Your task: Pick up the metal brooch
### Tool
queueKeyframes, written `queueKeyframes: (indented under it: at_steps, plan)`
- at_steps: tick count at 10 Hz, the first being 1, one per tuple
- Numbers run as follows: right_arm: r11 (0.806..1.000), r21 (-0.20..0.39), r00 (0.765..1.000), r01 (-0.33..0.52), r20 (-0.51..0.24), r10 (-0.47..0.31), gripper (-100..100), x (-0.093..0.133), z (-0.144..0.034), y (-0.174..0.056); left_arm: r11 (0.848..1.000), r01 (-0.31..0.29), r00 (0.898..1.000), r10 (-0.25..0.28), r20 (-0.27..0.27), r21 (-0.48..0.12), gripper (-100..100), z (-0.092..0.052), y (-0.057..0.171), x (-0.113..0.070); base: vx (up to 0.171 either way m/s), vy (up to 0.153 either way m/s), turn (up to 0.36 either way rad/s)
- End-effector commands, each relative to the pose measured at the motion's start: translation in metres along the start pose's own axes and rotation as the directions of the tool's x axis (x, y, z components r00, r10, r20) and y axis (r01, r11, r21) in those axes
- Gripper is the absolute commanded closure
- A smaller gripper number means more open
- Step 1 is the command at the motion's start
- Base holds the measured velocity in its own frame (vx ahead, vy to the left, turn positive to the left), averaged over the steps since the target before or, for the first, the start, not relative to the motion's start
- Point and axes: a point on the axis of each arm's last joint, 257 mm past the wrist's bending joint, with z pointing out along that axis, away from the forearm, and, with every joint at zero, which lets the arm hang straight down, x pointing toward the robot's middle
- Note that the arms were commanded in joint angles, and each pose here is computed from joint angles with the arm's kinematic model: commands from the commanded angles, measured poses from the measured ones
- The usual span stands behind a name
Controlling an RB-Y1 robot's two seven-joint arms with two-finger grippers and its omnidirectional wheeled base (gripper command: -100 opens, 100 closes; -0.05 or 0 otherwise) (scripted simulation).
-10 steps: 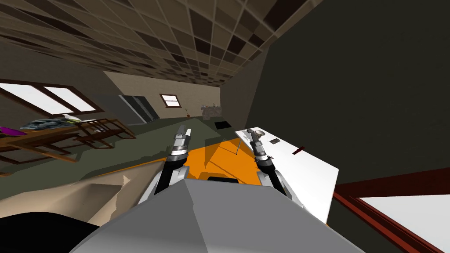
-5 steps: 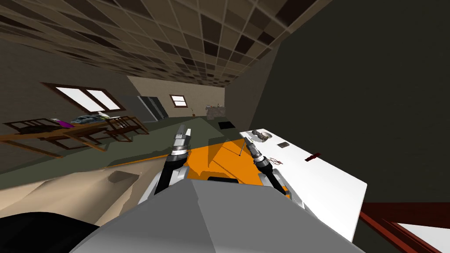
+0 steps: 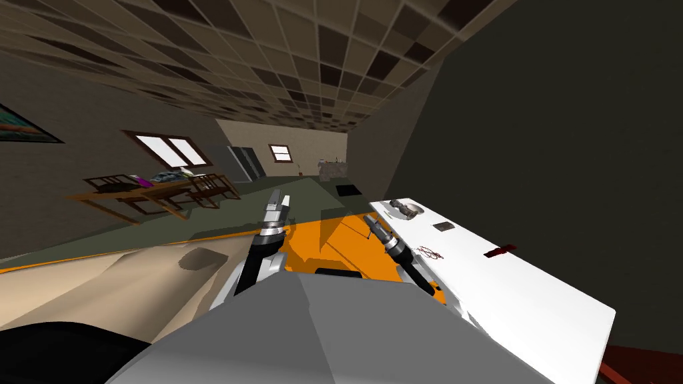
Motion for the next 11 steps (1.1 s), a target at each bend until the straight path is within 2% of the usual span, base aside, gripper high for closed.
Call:
queueKeyframes:
  at_steps: [1,2,3,4,5,6,7,8,9,10,11]
  plan:
    - [0.999,0.020,0.995,0.028,-0.093,-0.026,-100,0.024,-0.008,-0.017,1.000,0.000,1.000,0.000,0.000,0.000,0,0.000,0.000,0.000,0.007,0.045,0.219]
    - [0.998,0.025,0.991,0.054,-0.120,-0.051,-100,0.029,-0.011,-0.021,1.000,0.000,1.000,0.000,0.000,0.000,0,0.000,0.000,0.000,0.009,0.035,0.095]
    - [0.997,0.047,0.980,0.065,-0.191,-0.055,-100,0.048,-0.020,-0.035,1.000,0.000,1.000,0.000,0.000,0.000,0,0.000,0.000,0.000,0.009,0.043,0.167]
    - [0.994,0.044,0.972,0.096,-0.218,-0.084,-100,0.051,-0.023,-0.038,1.000,0.000,1.000,0.000,0.000,0.000,0,0.000,0.000,0.000,0.013,0.033,0.094]
    - [0.992,0.065,0.954,0.107,-0.287,-0.084,-100,0.069,-0.035,-0.052,1.000,0.000,1.000,0.000,0.000,0.000,0,0.000,0.000,0.000,0.012,0.045,0.171]
    - [0.988,0.059,0.942,0.140,-0.315,-0.114,-100,0.072,-0.039,-0.055,1.000,0.000,1.000,0.000,0.000,0.000,0,0.000,0.000,0.000,0.011,0.034,0.118]
    - [0.985,0.081,0.917,0.151,-0.383,-0.109,-100,0.089,-0.054,-0.071,1.000,0.000,1.000,0.000,0.000,0.000,0,0.000,0.000,0.000,0.009,0.035,0.210]
    - [0.980,0.071,0.901,0.185,-0.411,-0.140,-100,0.092,-0.058,-0.073,1.000,0.000,1.000,0.000,0.000,0.000,0,0.000,0.000,0.000,0.009,0.030,0.082]
    - [0.976,0.091,0.871,0.197,-0.473,-0.132,-100,0.109,-0.075,-0.088,1.000,0.000,1.000,0.000,0.000,0.000,0,0.000,0.000,0.000,0.010,0.039,0.185]
    - [0.970,0.079,0.849,0.232,-0.503,-0.162,-100,0.109,-0.081,-0.093,1.000,0.000,1.000,0.000,0.000,0.000,0,0.000,0.000,0.000,0.012,0.029,0.097]
    - [0.964,0.098,0.812,0.247,-0.564,-0.151,-100,0.124,-0.101,-0.108,1.000,0.000,1.000,0.000,0.000,0.000,0,0.000,0.000,0.000,0.013,0.029,0.163]
